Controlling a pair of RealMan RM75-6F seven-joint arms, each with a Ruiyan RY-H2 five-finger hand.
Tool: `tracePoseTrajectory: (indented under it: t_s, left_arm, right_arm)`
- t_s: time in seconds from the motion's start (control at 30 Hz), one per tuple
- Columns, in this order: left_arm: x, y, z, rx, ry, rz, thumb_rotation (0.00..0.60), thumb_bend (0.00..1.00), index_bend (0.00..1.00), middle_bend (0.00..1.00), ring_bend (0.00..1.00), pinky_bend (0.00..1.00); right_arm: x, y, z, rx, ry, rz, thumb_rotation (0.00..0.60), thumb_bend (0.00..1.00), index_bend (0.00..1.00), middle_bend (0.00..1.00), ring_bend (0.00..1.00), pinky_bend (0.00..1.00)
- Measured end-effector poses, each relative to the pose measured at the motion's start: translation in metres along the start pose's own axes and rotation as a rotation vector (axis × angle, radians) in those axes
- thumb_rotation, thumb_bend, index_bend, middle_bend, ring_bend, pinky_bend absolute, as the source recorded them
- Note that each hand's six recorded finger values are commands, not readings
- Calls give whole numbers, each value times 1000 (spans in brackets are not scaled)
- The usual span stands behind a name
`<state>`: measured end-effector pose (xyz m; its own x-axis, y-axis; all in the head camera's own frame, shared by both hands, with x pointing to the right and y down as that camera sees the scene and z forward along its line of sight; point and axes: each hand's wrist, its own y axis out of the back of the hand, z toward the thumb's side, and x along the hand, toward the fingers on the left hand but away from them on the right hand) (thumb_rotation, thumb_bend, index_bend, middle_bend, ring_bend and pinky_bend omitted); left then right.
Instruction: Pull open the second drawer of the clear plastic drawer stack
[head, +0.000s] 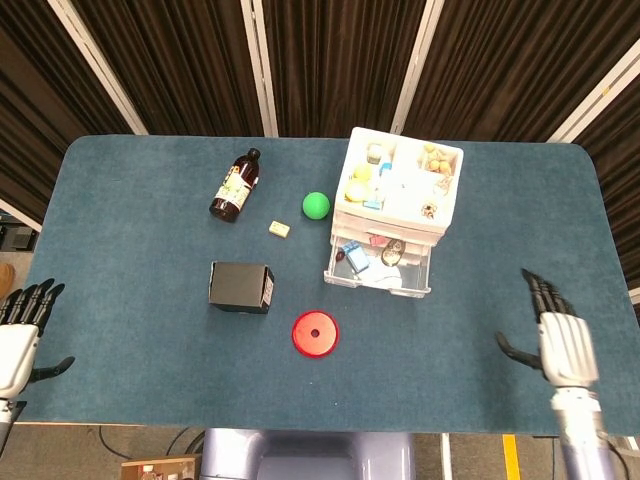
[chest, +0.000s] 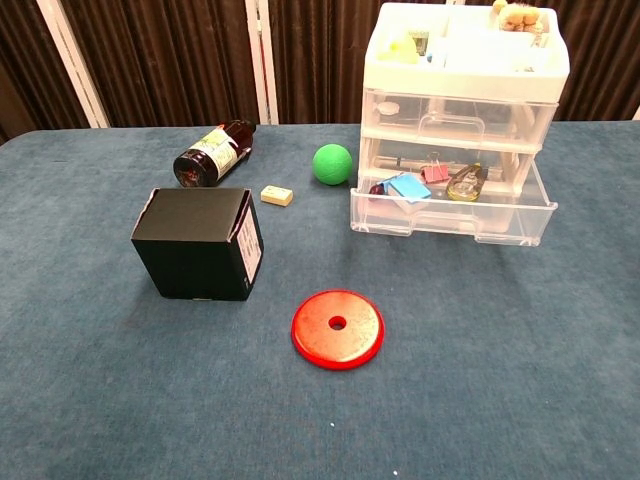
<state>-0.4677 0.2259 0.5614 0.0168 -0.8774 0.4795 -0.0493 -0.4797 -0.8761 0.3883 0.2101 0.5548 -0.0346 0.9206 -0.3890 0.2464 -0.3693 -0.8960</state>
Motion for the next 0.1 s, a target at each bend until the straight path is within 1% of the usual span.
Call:
tracePoseTrajectory:
  t_s: [0.1]
  left_arm:
    - [0,1,-1,19,4,9,600,33,6,0,0,3]
  right_arm:
    - [10,9,-15,101,19,-40,600,180,0,0,0,9]
